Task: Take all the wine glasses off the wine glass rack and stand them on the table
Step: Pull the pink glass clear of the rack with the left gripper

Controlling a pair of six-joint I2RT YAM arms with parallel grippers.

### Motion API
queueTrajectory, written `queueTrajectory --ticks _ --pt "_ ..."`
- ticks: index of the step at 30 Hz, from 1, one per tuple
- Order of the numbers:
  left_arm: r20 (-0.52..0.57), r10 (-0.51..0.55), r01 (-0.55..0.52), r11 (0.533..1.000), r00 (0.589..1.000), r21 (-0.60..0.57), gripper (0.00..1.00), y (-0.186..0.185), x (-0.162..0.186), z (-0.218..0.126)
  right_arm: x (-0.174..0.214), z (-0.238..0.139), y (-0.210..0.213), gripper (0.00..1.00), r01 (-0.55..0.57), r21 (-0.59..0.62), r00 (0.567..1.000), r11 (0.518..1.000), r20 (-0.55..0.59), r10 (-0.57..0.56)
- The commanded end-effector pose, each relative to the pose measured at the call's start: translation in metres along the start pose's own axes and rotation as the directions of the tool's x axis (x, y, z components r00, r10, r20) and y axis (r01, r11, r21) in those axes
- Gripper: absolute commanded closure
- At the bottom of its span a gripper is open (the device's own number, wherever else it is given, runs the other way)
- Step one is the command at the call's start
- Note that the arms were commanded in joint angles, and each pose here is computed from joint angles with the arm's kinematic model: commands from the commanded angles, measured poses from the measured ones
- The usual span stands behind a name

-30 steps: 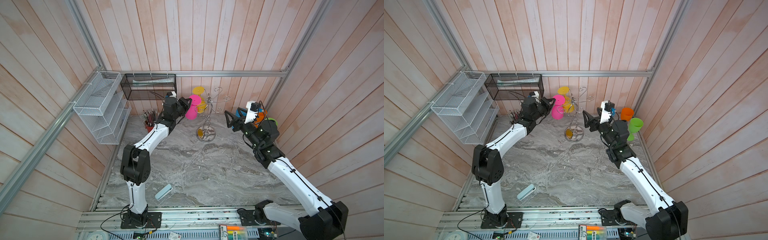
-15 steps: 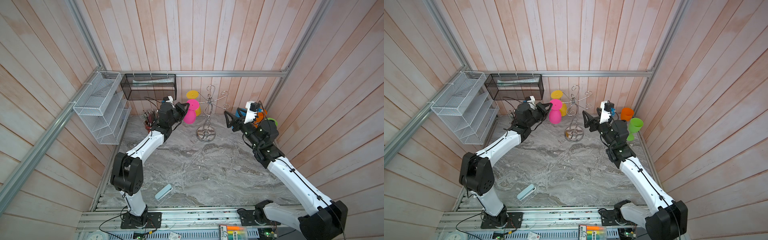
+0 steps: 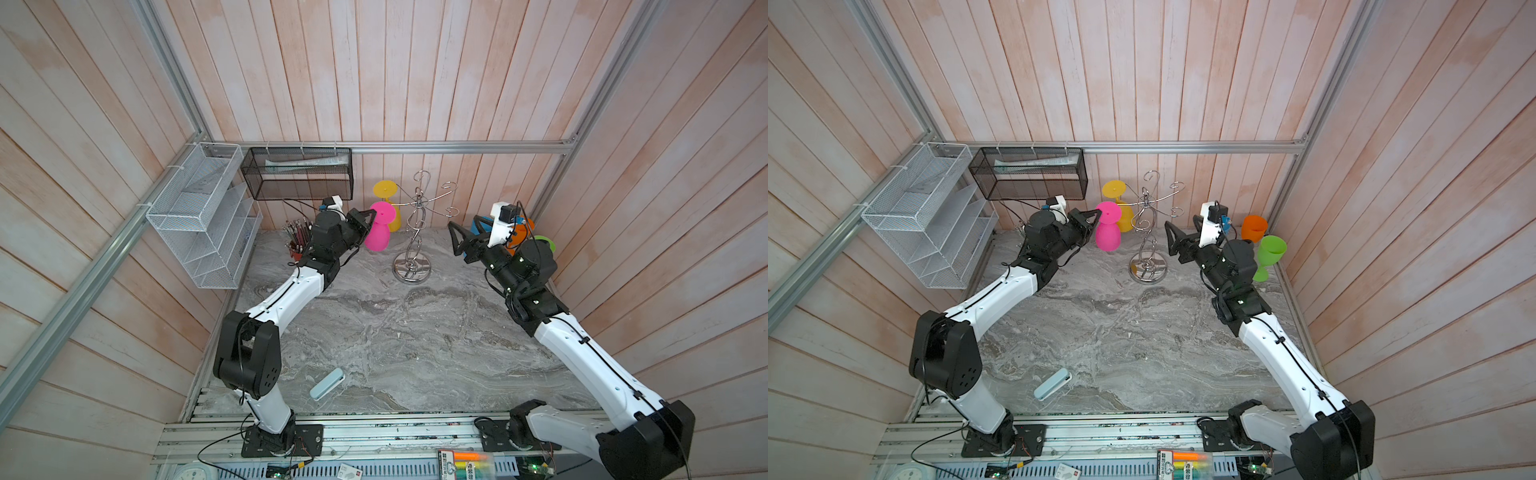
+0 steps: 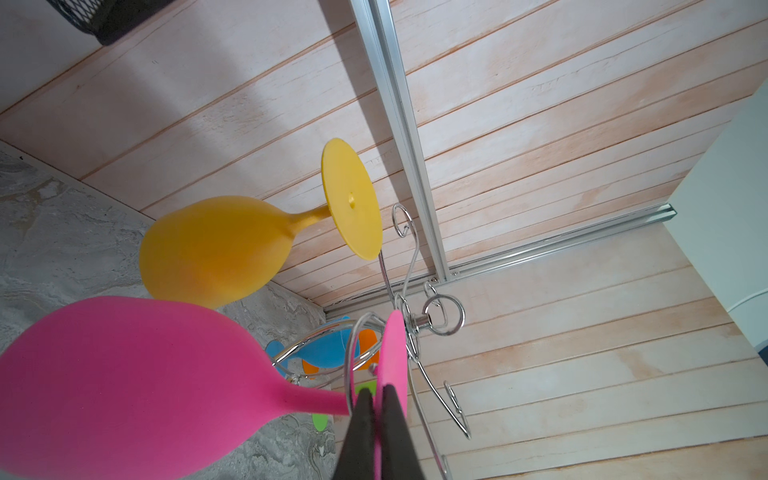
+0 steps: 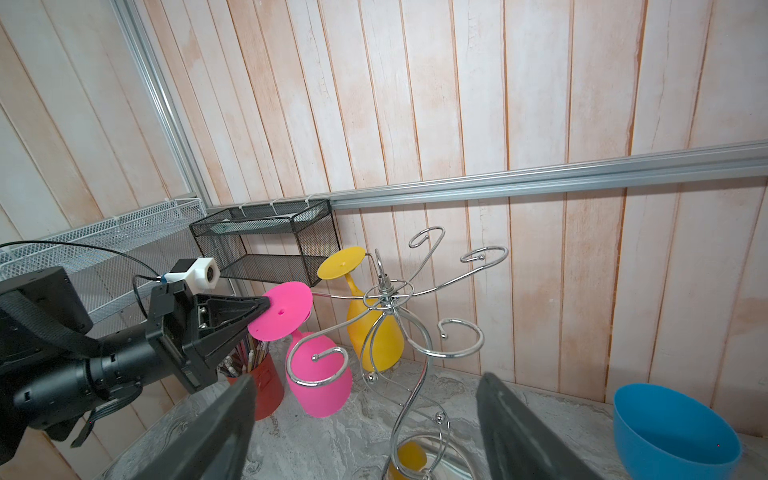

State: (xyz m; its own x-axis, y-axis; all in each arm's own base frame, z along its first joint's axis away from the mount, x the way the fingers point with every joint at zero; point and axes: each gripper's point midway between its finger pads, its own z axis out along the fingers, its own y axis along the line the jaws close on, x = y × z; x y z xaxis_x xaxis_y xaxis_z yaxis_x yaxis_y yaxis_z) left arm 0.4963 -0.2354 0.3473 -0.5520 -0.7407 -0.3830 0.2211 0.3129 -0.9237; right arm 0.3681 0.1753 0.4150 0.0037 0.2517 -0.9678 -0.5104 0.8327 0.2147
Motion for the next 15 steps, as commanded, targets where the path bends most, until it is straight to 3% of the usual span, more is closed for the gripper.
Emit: queueTrajectory --ticks 1,15 --pt "0.027 0.02 -0.022 0.998 0.999 0.066 1.0 -0.026 -0.01 -0.01 -0.012 0.002 0.003 0.16 -0.002 -0.014 1.0 1.0 0.025 0.002" --pt "0.07 0.033 -0.038 0.997 0.997 0.068 1.0 -0.033 -0.026 0.011 -0.011 0.002 0.003 0.16 0.0 -0.01 1.0 1.0 0.022 0.0"
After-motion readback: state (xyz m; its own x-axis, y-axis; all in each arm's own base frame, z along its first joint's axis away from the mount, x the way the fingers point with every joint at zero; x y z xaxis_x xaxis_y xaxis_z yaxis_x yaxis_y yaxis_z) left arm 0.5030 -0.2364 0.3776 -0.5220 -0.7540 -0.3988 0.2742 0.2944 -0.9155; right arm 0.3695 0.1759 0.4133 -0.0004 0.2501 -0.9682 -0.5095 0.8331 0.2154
